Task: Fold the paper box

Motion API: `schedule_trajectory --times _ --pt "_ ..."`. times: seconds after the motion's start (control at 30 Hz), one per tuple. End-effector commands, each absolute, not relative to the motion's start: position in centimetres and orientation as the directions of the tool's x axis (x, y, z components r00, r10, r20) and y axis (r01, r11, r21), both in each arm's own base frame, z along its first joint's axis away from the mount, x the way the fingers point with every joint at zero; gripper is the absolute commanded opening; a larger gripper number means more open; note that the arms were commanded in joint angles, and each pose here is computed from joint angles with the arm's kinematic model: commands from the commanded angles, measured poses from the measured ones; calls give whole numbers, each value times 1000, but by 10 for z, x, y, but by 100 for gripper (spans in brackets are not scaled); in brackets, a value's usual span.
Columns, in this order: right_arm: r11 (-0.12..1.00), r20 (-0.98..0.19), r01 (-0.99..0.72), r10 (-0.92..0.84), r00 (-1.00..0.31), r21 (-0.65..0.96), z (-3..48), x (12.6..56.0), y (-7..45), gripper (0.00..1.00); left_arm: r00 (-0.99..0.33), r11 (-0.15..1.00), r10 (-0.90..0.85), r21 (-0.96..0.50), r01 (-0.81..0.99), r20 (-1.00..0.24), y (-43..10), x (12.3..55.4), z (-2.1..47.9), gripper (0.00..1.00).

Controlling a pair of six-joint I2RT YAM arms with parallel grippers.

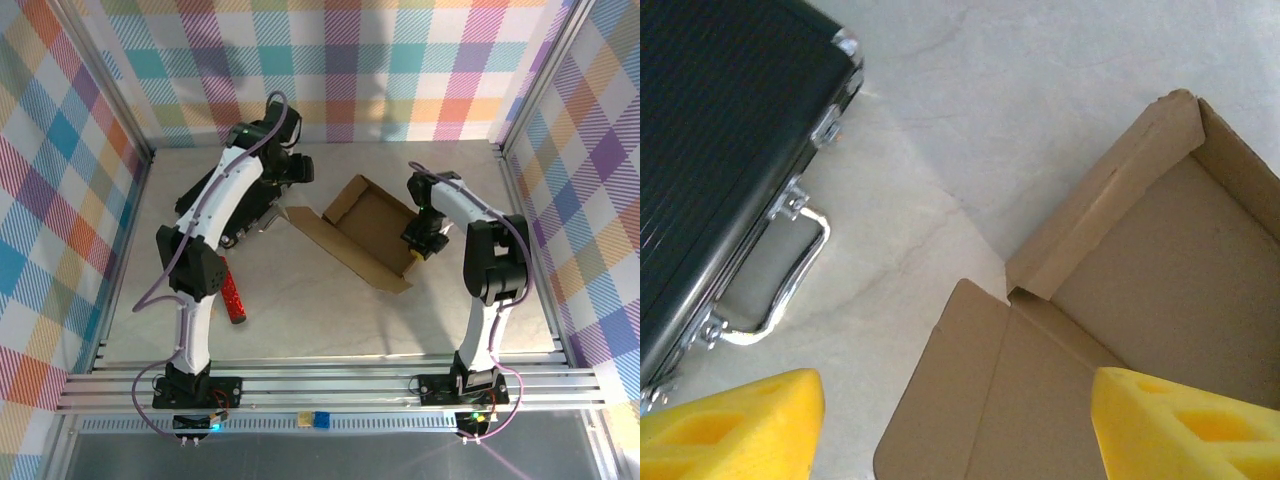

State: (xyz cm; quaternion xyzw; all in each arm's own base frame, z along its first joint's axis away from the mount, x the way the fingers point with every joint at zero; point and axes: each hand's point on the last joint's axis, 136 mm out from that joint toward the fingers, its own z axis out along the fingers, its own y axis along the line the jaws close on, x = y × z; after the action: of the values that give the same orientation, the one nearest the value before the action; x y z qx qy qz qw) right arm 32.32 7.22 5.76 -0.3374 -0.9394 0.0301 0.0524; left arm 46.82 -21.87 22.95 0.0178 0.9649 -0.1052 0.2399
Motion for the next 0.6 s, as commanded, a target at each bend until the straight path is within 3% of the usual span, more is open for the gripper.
schedule_trajectory --times 0.0,0.37,0.57 --pt "802 89 579 594 -800 -149 47 302 65 0 -862 958 99 -186 217 -498 -233 479 236 66" --pt "919 21 376 381 -924 -120 49 310 58 0 -852 918 268 -148 367 -450 -259 496 172 67" --pt "944 -32 316 314 -949 -97 59 330 62 0 -861 897 345 -139 419 -374 -267 461 147 70"
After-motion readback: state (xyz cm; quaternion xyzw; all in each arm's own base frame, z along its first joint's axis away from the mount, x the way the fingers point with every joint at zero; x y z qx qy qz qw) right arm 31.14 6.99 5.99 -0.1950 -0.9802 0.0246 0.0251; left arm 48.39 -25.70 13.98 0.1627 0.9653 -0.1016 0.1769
